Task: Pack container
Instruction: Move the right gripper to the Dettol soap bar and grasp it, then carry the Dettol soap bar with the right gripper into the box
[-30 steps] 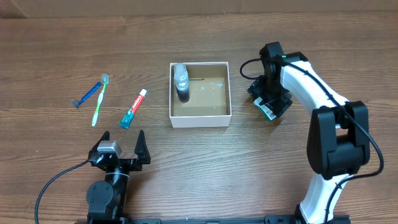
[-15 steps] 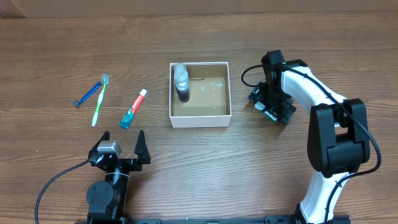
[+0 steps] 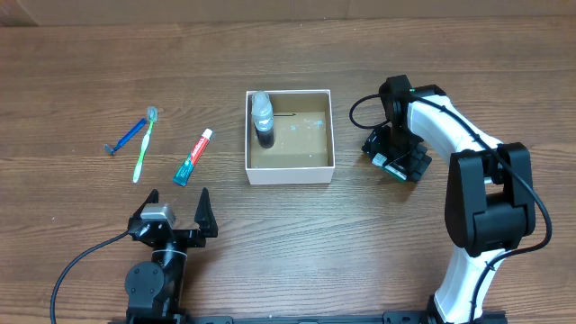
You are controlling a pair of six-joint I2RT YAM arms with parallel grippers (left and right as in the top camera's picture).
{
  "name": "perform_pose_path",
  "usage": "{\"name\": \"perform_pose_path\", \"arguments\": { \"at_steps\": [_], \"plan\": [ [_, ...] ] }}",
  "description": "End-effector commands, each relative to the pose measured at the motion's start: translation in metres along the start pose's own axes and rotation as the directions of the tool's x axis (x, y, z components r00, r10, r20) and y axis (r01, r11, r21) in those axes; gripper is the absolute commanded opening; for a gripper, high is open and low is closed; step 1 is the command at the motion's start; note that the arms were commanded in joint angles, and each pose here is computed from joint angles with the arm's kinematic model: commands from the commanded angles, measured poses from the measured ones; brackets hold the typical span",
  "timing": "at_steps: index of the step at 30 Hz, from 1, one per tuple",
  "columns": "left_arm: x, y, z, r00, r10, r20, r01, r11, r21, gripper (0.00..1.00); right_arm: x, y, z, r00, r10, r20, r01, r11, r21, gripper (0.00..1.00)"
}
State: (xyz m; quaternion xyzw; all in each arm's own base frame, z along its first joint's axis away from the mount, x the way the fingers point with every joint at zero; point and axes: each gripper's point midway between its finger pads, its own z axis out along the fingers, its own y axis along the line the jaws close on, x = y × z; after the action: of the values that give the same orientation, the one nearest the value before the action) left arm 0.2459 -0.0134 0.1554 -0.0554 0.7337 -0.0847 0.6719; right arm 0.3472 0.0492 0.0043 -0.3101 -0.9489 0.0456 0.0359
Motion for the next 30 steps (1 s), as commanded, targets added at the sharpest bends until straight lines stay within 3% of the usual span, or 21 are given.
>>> {"name": "perform_pose_path", "arguments": {
  "at_steps": [1, 6, 18, 26, 30],
  "plan": [
    [0.000, 0.000, 0.000, 1.000, 0.019, 0.005, -0.019, 1.000, 0.002, 1.00, -0.007, 0.000, -0.002, 0.998, -0.062, 0.012, 0.061, 0.998, 0.020, 0.87],
    [0.000, 0.000, 0.000, 1.000, 0.019, 0.005, -0.019, 1.000, 0.002, 1.00, -0.018, 0.003, -0.027, 0.995, -0.079, 0.063, 0.079, 0.997, 0.010, 0.82],
    [-0.001, 0.000, 0.000, 1.000, 0.019, 0.006, -0.019, 1.000, 0.002, 1.00, -0.037, 0.016, -0.131, 0.958, -0.132, 0.254, 0.169, 0.977, -0.127, 0.83],
    [0.000, 0.000, 0.000, 1.000, 0.019, 0.005, -0.019, 1.000, 0.002, 1.00, -0.006, 0.053, -0.227, 0.904, -0.228, 0.361, 0.378, 0.821, -0.428, 0.83],
    [0.000, 0.000, 0.000, 1.000, 0.019, 0.005, -0.019, 1.000, 0.002, 1.00, 0.016, 0.071, -0.254, 0.873, -0.260, 0.412, 0.454, 0.740, -0.496, 0.83]
  ]
}}
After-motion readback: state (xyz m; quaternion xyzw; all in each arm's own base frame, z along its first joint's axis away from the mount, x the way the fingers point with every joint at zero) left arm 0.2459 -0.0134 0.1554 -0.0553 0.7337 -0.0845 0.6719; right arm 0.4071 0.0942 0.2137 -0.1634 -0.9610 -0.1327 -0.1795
